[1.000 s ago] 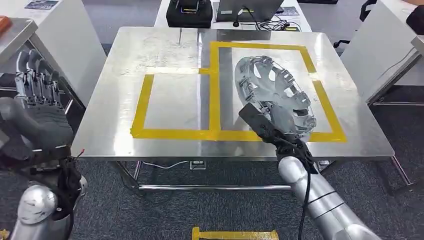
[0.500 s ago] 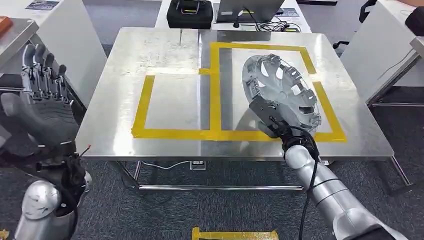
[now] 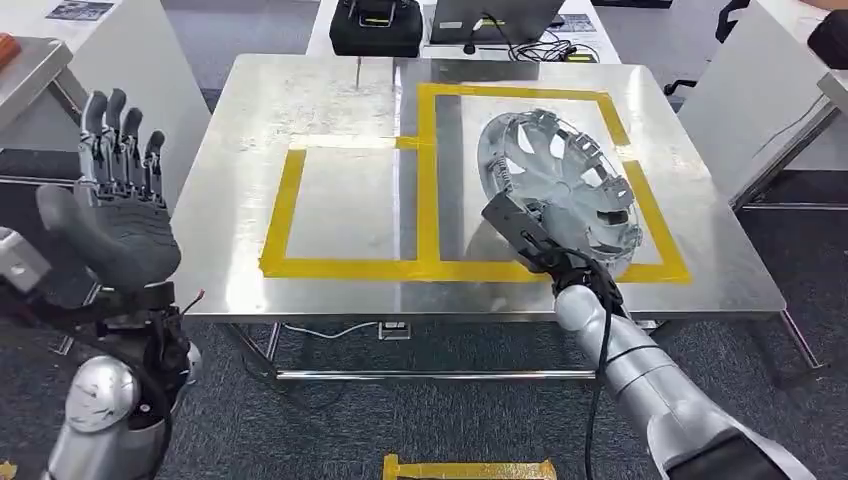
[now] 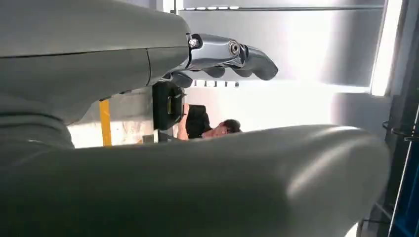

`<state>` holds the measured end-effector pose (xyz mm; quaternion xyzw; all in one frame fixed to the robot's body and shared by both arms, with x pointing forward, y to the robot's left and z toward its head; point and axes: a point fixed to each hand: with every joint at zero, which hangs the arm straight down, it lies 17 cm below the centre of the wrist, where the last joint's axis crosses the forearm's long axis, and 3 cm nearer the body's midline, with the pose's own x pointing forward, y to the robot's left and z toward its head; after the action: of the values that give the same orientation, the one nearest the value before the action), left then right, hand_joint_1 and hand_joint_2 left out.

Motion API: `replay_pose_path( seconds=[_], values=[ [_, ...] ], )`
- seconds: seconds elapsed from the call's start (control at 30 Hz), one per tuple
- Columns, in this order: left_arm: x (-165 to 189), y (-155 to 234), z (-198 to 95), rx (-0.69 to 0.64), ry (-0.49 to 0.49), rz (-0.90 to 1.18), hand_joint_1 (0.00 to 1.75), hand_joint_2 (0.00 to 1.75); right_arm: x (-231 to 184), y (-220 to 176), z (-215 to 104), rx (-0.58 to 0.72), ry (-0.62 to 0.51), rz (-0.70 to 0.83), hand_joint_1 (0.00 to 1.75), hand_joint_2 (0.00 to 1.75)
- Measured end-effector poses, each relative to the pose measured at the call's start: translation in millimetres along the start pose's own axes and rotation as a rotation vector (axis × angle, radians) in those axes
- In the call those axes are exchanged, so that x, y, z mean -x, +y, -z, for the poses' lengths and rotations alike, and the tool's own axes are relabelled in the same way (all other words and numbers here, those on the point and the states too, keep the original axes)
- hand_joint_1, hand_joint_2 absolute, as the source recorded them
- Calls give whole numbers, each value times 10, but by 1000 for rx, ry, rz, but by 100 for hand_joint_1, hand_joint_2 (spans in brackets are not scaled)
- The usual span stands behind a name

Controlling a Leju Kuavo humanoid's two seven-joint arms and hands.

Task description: Take the parts from the cabinet and place them on the table.

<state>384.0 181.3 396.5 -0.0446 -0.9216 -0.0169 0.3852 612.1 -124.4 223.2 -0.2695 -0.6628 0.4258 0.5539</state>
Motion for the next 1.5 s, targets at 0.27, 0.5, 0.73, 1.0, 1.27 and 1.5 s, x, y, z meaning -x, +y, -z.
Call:
replay_pose_path(
  seconds=[0.27,0.5,0.73,1.0,1.27,1.5],
  values=[
    [91,-86,-19,12,22,-23,0,0,-337,-119,89,46,-69,19,175,175],
    [149,-154,-19,24,29,-35,0,0,-629,-102,120,43,-118,57,175,175],
    [159,-159,-19,26,31,-36,0,0,-677,-109,125,43,-125,62,175,175],
    [203,-194,-1,31,30,-40,0,0,-1046,-128,165,34,-170,90,0,0],
    [207,-198,-6,32,31,-39,0,0,-952,-10,170,-8,-131,109,0,0],
    [211,-200,-16,32,33,-39,0,0,-889,14,179,-17,-109,104,0,0]
  ],
)
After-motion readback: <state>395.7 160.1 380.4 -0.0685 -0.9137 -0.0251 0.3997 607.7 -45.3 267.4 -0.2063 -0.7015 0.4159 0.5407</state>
